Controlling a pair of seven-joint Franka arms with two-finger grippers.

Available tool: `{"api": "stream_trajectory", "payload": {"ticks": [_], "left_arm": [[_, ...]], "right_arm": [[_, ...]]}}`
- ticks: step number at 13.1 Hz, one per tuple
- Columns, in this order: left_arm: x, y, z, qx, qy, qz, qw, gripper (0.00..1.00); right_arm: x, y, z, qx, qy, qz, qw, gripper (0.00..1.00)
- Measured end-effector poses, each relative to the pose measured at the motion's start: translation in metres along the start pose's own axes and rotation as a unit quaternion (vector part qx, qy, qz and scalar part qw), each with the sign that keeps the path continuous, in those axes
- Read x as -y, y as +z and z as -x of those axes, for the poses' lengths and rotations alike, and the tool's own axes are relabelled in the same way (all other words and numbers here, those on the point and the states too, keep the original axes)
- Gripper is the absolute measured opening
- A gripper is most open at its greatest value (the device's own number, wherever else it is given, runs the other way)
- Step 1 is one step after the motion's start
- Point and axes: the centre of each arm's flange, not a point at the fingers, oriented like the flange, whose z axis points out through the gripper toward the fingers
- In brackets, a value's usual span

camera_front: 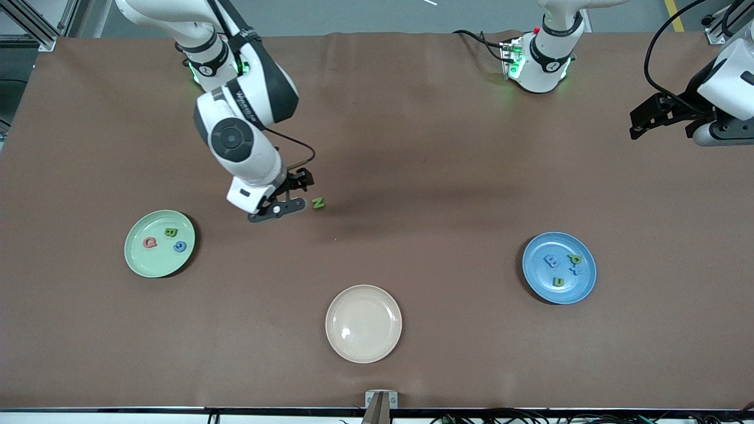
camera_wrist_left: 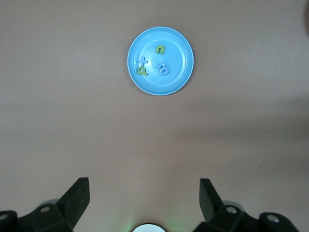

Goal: Sort upper and lower case letters into plates
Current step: 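Grasp the green Z with the right gripper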

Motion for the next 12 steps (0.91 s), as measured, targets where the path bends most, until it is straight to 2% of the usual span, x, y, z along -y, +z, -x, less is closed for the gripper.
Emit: {"api": "stream_trajectory", "payload": {"ticks": [5, 12], "left_arm": [[0.000, 0.004, 0.000, 0.004, 0.000, 0.000, 1.000, 1.00], [-0.005, 0.007, 0.000, 0.007, 0.004, -0.001, 1.000, 1.00]], "right_arm": [[0.033, 0.076, 0.011, -0.033, 0.006, -0.002, 0.999, 1.00], [0.055, 0.130, 0.023, -0.033, 0.017, 0.003, 0.999, 1.00]]}}
